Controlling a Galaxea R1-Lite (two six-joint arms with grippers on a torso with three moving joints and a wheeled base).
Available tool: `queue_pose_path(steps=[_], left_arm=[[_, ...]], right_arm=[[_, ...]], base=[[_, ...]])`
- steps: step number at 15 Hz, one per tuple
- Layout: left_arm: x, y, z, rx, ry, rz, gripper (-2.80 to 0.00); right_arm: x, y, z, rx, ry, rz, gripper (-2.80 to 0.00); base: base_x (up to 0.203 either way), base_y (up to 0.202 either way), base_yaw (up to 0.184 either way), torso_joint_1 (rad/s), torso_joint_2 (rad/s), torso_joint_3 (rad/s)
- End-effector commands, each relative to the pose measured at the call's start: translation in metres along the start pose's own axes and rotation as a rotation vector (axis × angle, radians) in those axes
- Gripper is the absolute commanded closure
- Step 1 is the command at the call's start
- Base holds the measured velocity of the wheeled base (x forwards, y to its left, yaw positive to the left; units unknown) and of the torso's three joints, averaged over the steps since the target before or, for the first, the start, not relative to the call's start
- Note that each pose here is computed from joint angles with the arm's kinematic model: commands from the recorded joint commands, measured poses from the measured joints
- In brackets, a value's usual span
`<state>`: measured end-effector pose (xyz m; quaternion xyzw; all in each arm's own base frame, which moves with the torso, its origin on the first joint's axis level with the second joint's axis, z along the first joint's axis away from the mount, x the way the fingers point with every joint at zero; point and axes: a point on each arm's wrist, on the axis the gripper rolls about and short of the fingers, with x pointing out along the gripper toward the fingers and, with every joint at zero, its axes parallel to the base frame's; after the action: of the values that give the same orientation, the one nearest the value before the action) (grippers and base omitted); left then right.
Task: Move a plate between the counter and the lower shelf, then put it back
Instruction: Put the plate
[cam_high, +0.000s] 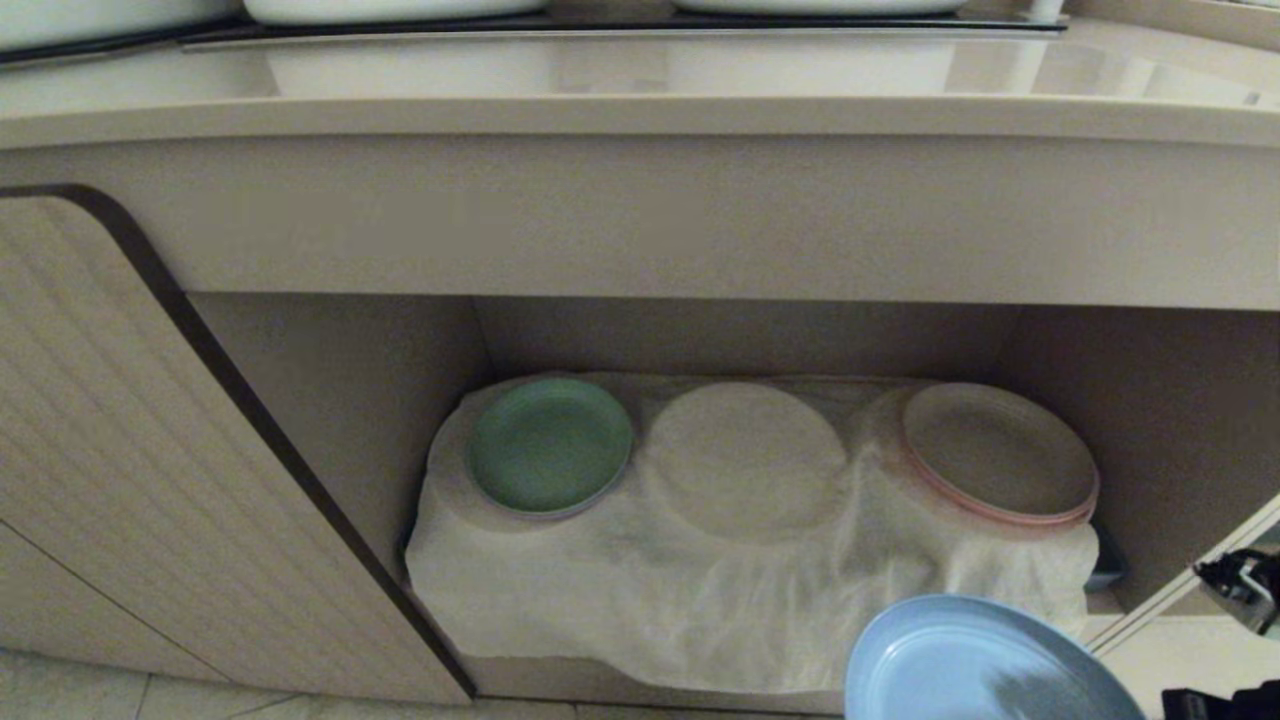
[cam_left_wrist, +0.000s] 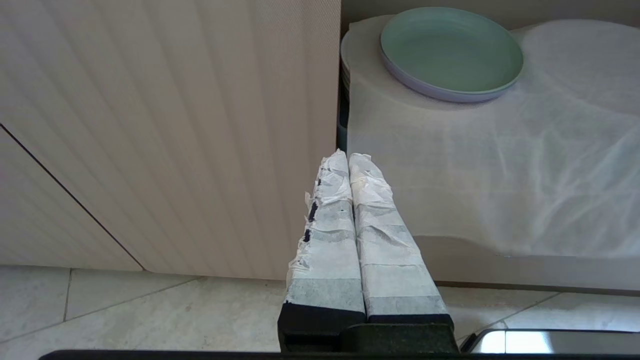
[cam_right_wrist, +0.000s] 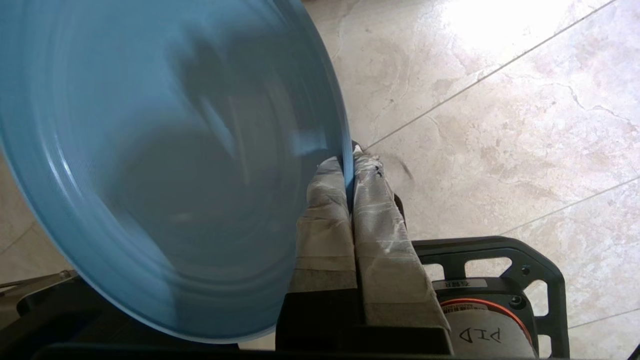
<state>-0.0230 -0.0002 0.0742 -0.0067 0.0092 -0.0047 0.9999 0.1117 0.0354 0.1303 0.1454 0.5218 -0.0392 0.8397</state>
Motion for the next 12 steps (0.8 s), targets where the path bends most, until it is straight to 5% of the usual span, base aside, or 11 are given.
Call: queue_pose_path(steps=[1, 12], left_arm=[[0.0000, 0.0000, -0.0001, 0.000, 0.000, 0.000, 0.00], [0.0000, 0.0000, -0.0001, -0.001, 0.000, 0.000, 0.00]], right_arm=[[-0.0013, -0.0037, -0.0056, 0.003, -0.001, 0.001, 0.00], [-0.0089, -0.0096, -0.0139, 0.010, -0.039, 0.024, 0.00]], base=[[0.000, 0.000, 0.000, 0.000, 0.00, 0.000], [0.000, 0.000, 0.000, 0.000, 0.00, 0.000]])
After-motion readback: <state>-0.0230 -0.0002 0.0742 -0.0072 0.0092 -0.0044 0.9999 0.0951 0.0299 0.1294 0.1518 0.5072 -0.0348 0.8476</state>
